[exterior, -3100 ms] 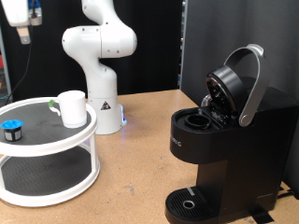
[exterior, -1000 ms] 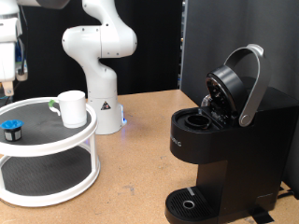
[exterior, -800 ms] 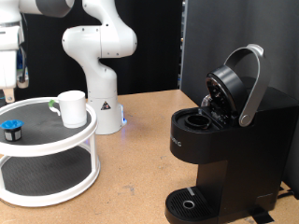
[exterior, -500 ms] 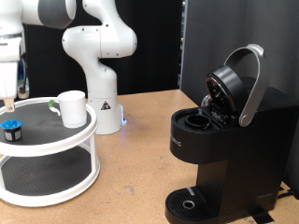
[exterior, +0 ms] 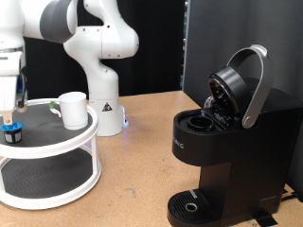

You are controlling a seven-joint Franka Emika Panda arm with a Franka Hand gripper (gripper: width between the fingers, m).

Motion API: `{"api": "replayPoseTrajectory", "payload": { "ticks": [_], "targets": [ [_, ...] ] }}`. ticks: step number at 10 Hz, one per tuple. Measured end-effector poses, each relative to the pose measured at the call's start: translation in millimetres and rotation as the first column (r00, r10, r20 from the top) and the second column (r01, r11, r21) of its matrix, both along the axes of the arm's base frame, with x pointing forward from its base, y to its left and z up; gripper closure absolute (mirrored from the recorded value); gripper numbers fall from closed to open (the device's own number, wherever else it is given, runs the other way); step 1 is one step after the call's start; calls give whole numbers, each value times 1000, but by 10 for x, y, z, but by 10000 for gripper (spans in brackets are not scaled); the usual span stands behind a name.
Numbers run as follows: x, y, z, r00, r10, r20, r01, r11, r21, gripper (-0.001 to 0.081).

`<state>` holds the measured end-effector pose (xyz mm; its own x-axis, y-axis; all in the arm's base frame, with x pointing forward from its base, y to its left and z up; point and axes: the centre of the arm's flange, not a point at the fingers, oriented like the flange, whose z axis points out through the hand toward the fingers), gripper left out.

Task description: Make a cup of coffee with the keurig machine

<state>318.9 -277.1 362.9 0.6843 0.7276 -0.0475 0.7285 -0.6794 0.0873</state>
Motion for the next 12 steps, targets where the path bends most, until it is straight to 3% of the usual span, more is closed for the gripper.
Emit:
{"api": "replayPoseTrajectory", "payload": {
  "ticks": [6,10,12],
  "targets": [
    [-25,33,-317,1000,8,-16,-8,1000,-8,6],
    [-51,55,-367,1000,6,-21,-6,1000,0,6],
    [-52,56,-369,1000,5,-21,-5,1000,1,267]
  ]
}}
